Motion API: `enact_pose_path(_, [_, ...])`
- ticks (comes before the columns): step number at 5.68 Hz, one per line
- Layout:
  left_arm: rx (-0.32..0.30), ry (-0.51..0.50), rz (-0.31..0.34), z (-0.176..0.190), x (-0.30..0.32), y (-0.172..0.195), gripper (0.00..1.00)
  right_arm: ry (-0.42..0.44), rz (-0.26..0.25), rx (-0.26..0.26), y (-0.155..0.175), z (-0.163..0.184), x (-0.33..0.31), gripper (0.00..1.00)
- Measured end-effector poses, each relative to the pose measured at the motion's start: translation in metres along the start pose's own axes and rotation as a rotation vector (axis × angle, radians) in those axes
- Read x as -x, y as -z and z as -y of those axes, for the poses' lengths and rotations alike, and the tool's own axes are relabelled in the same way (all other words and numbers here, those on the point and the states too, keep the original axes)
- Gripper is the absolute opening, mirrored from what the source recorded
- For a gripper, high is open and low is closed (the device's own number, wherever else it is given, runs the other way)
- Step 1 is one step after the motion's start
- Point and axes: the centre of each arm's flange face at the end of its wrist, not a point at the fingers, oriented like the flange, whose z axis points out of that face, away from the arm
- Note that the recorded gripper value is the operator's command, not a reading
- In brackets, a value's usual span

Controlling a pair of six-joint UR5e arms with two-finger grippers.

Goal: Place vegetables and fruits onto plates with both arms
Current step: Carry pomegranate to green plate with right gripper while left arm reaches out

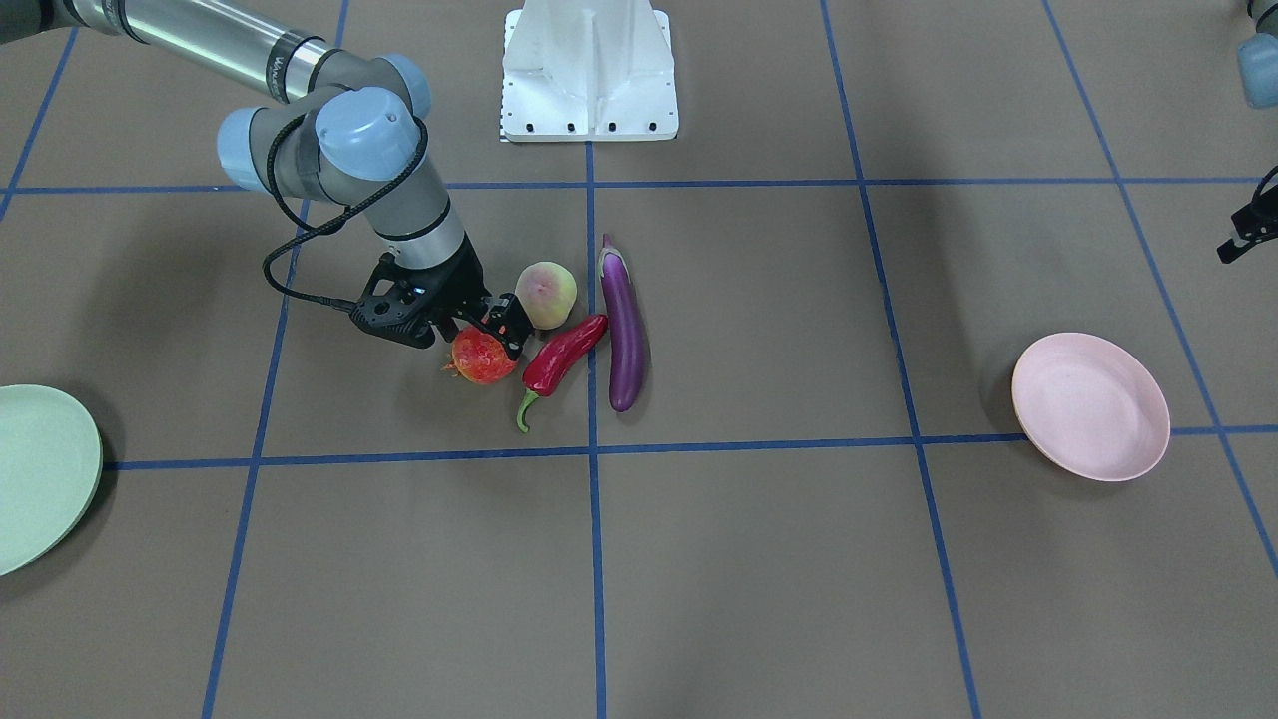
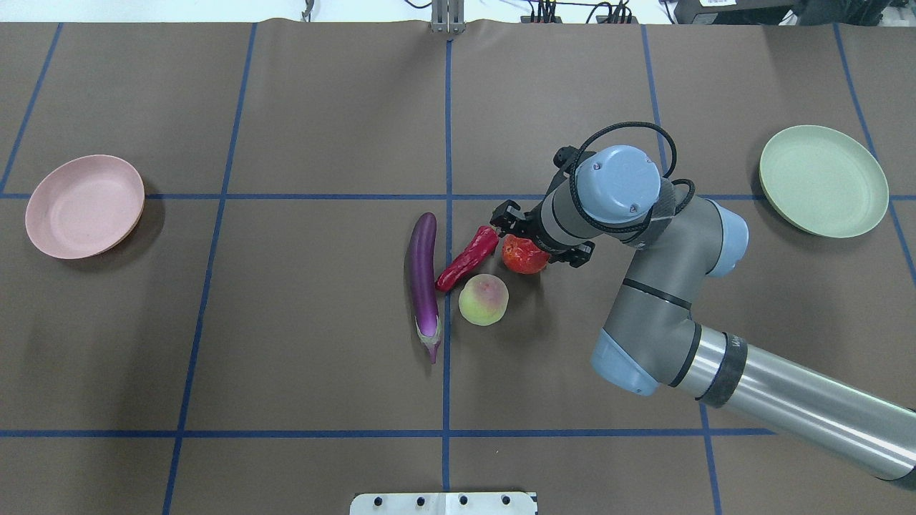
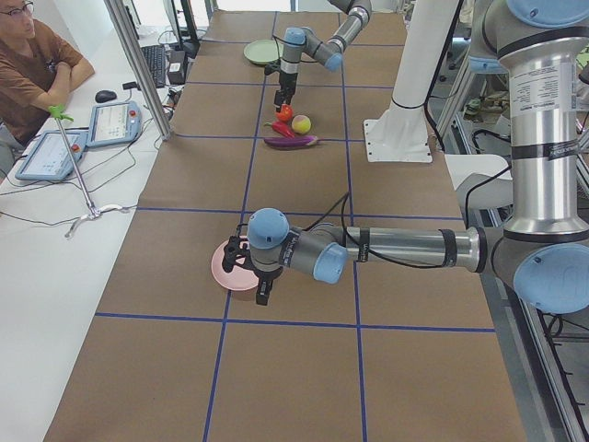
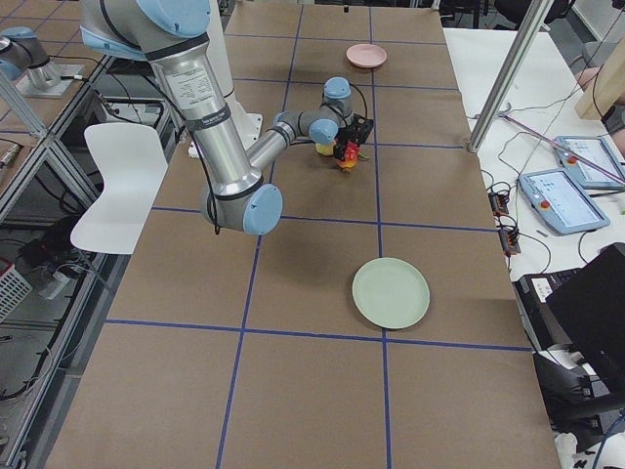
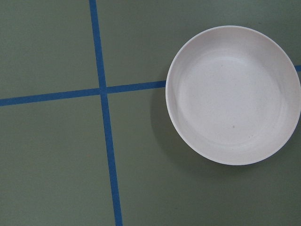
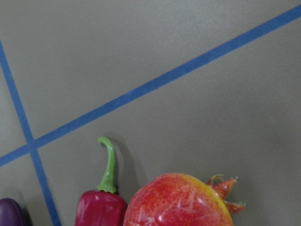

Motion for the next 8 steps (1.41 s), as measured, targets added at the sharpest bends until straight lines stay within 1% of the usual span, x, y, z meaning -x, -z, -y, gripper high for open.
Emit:
enact_pose_path(1, [-0.001, -0.002, 0.0, 0.0, -0.001, 0.001, 1.0, -0.001, -0.003, 0.0, -0.002, 0.0, 0.0, 0.01])
enact_pose_path(3, [-0.007, -0.007, -0.001, 0.001, -0.005, 0.004, 1.0, 0.002, 0.002, 0.001, 0.0, 0.0, 0.001, 0.0])
enact_pose_path(4, [-0.016, 0.014, -0.017, 0.005, -0.013, 0.009, 1.0, -0.005, 0.021, -0.008, 0.016, 0.013, 0.003, 0.0])
enact_pose_path(5, [-0.029, 0.063, -0.046, 0.012, -0.032, 0.018, 1.0, -0.021, 0.041, -0.013, 0.042, 0.05, 0.001, 0.0])
enact_pose_path(6, [-0.034, 0.11, -0.078, 0.022, -0.064, 0.025, 1.0, -0.014, 0.044, -0.015, 0.069, 0.102, -0.017, 0.0])
enact_pose_path(7, [-0.023, 0.148, -0.108, 0.037, -0.109, 0.023, 1.0, 0.027, 0.028, -0.031, 0.092, 0.158, -0.054, 0.0])
enact_pose_path(8, [0.0, 0.186, -0.141, 0.056, -0.164, 0.014, 1.0, 0.092, -0.01, -0.047, 0.112, 0.212, -0.101, 0.0])
